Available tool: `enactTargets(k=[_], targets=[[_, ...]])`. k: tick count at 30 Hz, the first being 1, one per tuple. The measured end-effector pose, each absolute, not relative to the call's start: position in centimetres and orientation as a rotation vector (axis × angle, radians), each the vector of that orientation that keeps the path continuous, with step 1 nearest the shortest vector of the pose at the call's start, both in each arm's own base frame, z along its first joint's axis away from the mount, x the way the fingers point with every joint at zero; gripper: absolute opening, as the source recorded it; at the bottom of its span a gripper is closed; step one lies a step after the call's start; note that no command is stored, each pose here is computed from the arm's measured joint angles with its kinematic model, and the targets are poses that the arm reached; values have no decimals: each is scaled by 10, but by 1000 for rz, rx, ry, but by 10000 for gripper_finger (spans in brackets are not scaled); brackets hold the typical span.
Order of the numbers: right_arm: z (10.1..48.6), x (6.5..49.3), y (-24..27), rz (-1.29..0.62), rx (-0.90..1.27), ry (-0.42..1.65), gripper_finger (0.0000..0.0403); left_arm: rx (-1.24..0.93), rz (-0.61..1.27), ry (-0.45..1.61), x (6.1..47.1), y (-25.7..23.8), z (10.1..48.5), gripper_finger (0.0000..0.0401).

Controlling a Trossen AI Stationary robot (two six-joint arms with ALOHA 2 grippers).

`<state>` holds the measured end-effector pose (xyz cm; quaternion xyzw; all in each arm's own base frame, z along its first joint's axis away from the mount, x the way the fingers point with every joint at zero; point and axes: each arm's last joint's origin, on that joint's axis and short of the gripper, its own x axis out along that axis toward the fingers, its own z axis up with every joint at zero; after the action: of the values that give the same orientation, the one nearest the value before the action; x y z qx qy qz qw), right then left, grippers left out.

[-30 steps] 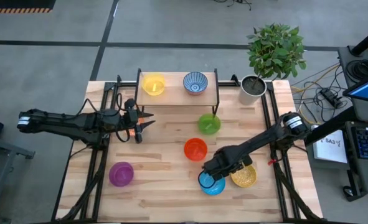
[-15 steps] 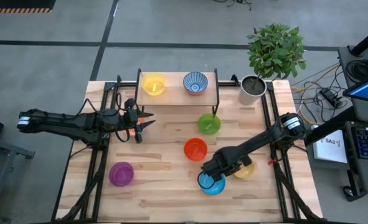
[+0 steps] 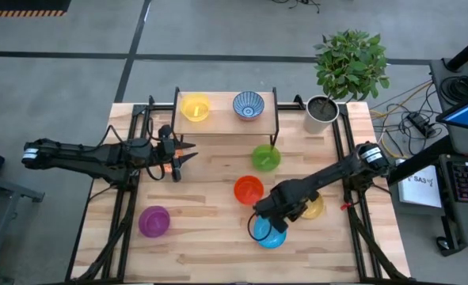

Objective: Place and stack bowls onto a shelf
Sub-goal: Stack the yellow patterned bowl on top of the blue patterned bowl on the shelf

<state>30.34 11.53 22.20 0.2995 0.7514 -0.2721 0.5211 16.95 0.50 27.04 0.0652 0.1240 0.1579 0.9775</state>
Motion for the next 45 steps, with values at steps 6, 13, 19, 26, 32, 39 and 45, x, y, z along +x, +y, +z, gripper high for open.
enactTargets(k=[6, 13, 19, 26, 32, 39, 45], targets=[[263, 314, 113, -421, 543, 1760, 13, 132, 318, 248, 170, 5, 271, 109], [315, 331, 108, -143, 159, 1505, 13, 133, 318, 241, 170, 5, 271, 109], [359, 344, 76, -198, -99, 1264, 13, 137, 317, 243, 170, 5, 271, 109], [379, 351, 15, -200, -210, 1234, 13, 140, 317, 242, 170, 5, 271, 109], [388, 353, -42, -207, -325, 1214, 12, 164, 315, 236, 170, 5, 272, 109], [399, 362, -99, -318, -333, 1029, 12, 168, 318, 181, 171, 5, 278, 109], [390, 364, -131, -310, -237, 1012, 12, 165, 319, 166, 171, 5, 279, 109]])
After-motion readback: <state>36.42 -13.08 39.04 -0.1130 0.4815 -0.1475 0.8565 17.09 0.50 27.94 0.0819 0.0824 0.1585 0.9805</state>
